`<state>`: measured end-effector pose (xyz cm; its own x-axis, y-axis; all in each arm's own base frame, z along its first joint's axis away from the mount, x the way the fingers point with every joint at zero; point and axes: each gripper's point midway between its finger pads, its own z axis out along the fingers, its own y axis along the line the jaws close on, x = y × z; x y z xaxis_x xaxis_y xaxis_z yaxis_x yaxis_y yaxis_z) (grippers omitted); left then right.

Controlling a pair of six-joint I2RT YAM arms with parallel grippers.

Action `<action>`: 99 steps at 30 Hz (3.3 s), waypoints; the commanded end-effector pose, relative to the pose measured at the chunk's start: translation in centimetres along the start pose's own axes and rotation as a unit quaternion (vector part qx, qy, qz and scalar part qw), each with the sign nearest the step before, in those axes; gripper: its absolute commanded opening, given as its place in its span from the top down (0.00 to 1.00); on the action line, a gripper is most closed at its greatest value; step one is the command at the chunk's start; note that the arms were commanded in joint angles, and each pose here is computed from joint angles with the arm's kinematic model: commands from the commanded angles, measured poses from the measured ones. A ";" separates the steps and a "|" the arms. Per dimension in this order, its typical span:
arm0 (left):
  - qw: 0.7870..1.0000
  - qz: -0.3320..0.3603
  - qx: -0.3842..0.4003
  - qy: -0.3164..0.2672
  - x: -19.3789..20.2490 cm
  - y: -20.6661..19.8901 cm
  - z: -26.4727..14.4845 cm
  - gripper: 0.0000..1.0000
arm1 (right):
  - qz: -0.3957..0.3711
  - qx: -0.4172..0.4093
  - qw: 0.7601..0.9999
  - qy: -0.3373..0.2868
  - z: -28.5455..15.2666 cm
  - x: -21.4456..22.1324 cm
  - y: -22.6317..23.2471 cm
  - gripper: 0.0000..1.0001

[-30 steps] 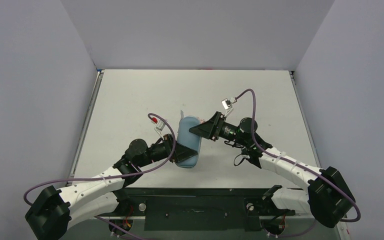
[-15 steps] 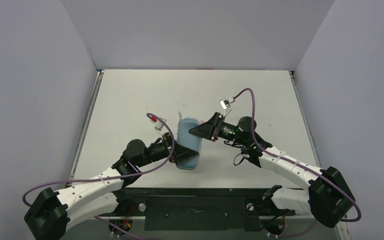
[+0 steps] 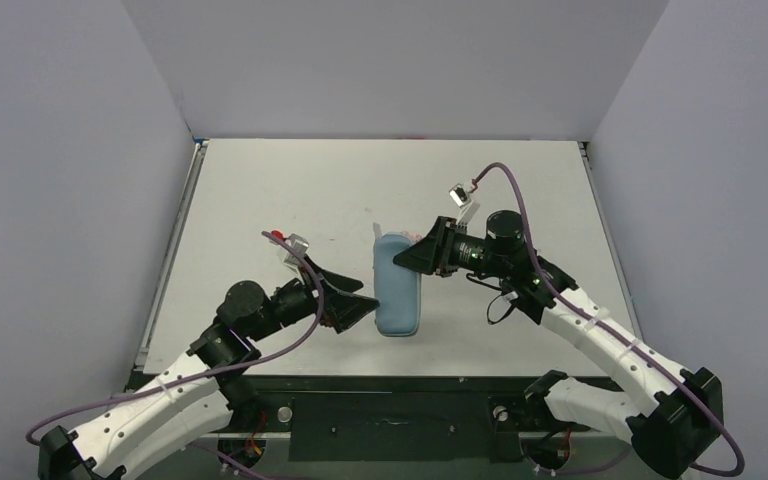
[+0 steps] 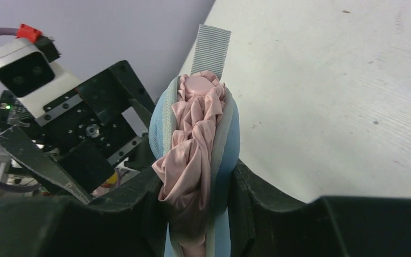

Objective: Put away the umbrella

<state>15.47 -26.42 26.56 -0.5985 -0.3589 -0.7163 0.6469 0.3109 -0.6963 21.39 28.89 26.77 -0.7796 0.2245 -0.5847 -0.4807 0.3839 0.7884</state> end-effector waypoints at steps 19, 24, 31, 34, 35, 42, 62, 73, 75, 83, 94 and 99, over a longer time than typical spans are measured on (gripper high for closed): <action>0.926 0.362 0.110 -0.025 5.9 -1.0 2.2 0.12 | -0.091 0.120 0.989 0.013 -4.5 -4.3 2.0 1.00; 0.912 0.393 0.114 -0.042 6.1 -1.3 2.9 0.34 | -0.078 0.137 0.987 0.004 -4.7 -4.9 2.1 1.00; 0.895 0.434 0.090 -0.055 6.5 -1.0 4.2 0.52 | -0.060 0.196 0.979 0.006 -5.1 -5.2 0.7 1.00; 0.892 0.437 0.095 -0.056 6.8 -1.2 4.8 0.56 | -0.060 0.208 0.976 0.006 -5.2 -5.1 0.5 1.00; 0.892 0.439 0.091 -0.061 6.6 -1.3 5.0 0.57 | -0.058 0.210 0.976 0.005 -5.3 -5.1 0.5 1.00; 0.885 0.455 0.061 -0.077 6.1 -0.6 5.8 0.61 | -0.058 0.213 0.975 0.010 -5.1 -4.8 0.4 1.00; 0.879 0.468 0.071 -0.066 6.9 -0.7 7.3 0.80 | -0.057 0.212 0.975 0.020 -4.5 -4.2 0.2 1.00; 0.877 0.469 0.089 -0.063 7.2 -1.3 6.7 1.00 | -0.050 0.216 0.975 0.016 -4.1 -4.2 -0.2 1.00; 0.878 0.466 0.094 -0.060 7.4 -1.5 6.5 1.00 | -0.048 0.231 0.972 0.001 -4.2 -4.7 -0.7 1.00; 0.889 0.444 0.097 -0.049 8.6 -2.3 5.2 1.00 | -0.043 0.277 0.958 -0.065 -4.7 -7.4 -2.0 1.00; 0.895 0.435 0.090 -0.036 9.4 -2.9 4.3 1.00 | -0.033 0.308 0.946 -0.092 -4.9 -8.6 -3.3 1.00; 0.911 0.399 0.097 -0.043 9.2 -3.9 4.5 1.00 | -0.025 0.326 0.938 -0.116 -5.6 -8.8 -4.2 1.00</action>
<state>11.59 -33.88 19.53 0.1888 -0.0176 -0.9819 0.8965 0.4112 0.1650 24.07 22.29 26.38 -0.7883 0.2178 -0.5754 -0.1561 0.8339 0.5294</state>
